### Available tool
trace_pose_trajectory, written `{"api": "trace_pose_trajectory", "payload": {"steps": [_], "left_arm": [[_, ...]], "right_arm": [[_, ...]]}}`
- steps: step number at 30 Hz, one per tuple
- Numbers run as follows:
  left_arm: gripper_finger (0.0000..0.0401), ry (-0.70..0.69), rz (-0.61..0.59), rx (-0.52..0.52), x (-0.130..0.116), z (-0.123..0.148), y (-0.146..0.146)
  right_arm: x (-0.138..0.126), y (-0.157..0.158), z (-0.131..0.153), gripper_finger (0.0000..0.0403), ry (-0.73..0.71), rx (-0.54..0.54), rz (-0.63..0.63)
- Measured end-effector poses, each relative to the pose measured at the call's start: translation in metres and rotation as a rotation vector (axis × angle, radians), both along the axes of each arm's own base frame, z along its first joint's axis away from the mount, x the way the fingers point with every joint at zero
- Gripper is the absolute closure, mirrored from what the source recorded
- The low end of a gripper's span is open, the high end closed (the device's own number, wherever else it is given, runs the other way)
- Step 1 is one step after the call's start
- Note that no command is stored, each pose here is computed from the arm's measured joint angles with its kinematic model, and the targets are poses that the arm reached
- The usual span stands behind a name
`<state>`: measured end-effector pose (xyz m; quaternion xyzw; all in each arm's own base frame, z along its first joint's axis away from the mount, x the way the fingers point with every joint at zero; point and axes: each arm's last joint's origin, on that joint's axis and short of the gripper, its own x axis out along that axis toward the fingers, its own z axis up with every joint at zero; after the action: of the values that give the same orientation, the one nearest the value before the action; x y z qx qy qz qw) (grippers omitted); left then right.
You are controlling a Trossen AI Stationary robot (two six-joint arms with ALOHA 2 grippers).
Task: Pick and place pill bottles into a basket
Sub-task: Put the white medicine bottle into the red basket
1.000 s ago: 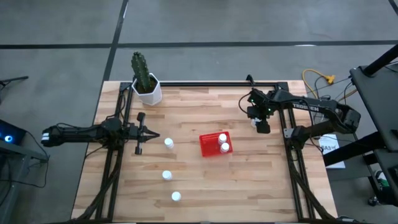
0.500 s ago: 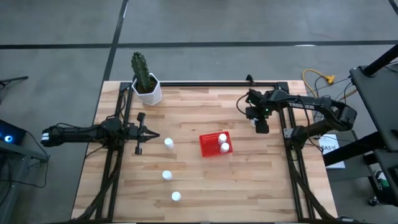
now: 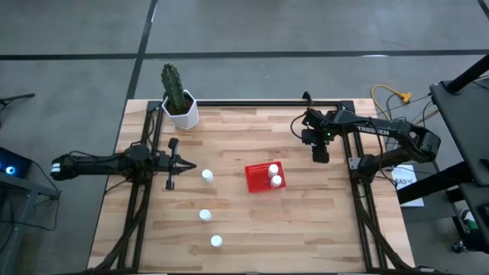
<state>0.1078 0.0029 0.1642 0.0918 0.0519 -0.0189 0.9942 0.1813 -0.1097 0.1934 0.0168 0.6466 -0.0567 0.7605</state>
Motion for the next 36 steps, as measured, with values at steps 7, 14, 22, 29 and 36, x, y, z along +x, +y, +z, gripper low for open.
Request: {"api": "trace_pose_trajectory", "payload": {"steps": [7,14,22,29,36], "left_arm": [[0.0401,0.000,0.000,0.000,0.000,0.000,0.000],[0.0401,0.001,0.000,0.000,0.000,0.000,0.000],[0.0401,0.001,0.000,0.000,0.000,0.000,0.000],[0.0401,0.001,0.000,0.000,0.000,0.000,0.000],[0.0401,0.001,0.000,0.000,0.000,0.000,0.000]], "right_arm": [[0.013,0.001,0.014,0.0255,-0.107,-0.046,-0.008],[0.028,0.012,0.024,0.0255,-0.202,-0.044,0.036],[0.048,0.035,0.046,0.0255,-0.282,-0.050,0.125],[0.065,0.062,0.070,0.0255,-0.366,-0.053,0.213],[0.081,0.095,0.088,0.0255,-0.424,-0.032,0.321]]}}
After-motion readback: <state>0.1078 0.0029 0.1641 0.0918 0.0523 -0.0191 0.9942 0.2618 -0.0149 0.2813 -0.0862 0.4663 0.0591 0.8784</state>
